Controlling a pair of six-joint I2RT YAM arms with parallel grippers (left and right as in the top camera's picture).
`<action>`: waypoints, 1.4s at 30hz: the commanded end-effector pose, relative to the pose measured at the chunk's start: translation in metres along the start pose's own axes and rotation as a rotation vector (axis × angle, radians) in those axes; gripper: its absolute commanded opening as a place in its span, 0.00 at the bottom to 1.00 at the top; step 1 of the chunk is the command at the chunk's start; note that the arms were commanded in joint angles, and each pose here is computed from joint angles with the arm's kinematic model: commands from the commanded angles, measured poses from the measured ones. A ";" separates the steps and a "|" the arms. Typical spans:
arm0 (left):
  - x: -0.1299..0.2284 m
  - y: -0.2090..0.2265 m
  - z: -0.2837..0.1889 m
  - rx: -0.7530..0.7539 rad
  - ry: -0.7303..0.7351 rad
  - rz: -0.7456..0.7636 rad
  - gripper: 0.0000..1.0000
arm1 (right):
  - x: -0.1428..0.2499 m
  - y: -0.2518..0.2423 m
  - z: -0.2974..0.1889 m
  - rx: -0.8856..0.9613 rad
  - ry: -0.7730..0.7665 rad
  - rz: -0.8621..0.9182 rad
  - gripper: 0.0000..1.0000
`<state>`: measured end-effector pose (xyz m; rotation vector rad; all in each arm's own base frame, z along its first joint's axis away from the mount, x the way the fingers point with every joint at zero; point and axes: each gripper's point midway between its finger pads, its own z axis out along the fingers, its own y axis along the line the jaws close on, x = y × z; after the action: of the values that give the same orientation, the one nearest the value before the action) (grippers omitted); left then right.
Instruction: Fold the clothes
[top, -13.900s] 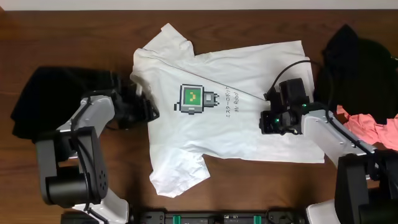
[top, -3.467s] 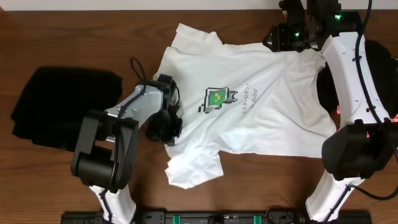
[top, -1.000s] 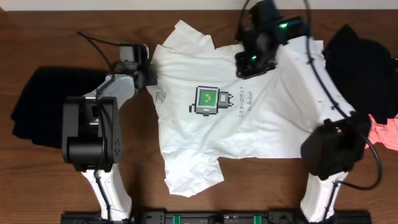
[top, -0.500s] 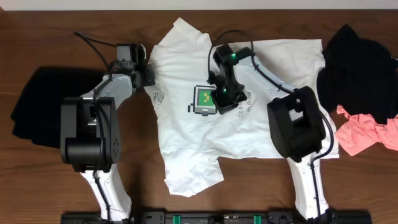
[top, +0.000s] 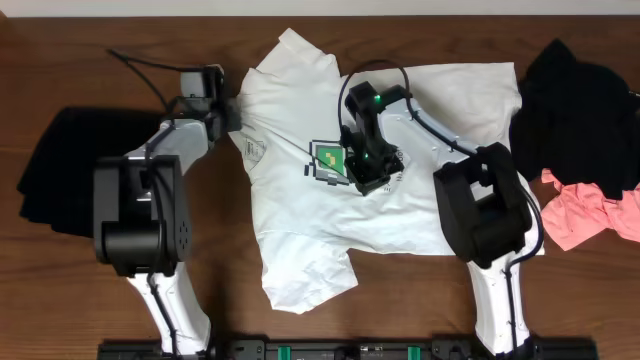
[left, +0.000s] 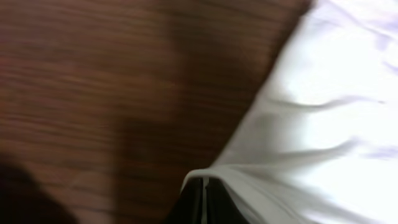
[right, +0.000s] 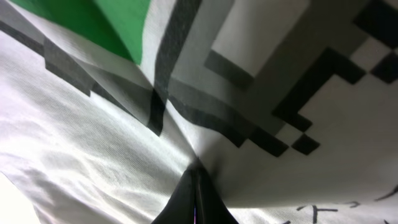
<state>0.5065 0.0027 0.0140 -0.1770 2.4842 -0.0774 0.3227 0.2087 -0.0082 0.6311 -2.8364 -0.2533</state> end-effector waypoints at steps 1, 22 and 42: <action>-0.035 0.023 -0.017 -0.058 -0.076 -0.014 0.07 | 0.042 -0.043 0.058 0.186 0.214 0.015 0.02; 0.081 -0.029 -0.085 0.173 0.434 -0.212 0.27 | 0.037 -0.043 0.059 0.187 0.191 0.023 0.01; 0.088 -0.048 -0.043 0.260 0.351 -0.188 0.06 | 0.037 -0.040 0.060 0.169 0.190 0.033 0.01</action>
<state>0.4077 -0.0638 0.0007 -0.2905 2.7739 -0.5792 0.3206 0.2057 -0.0090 0.6332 -2.8378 -0.2361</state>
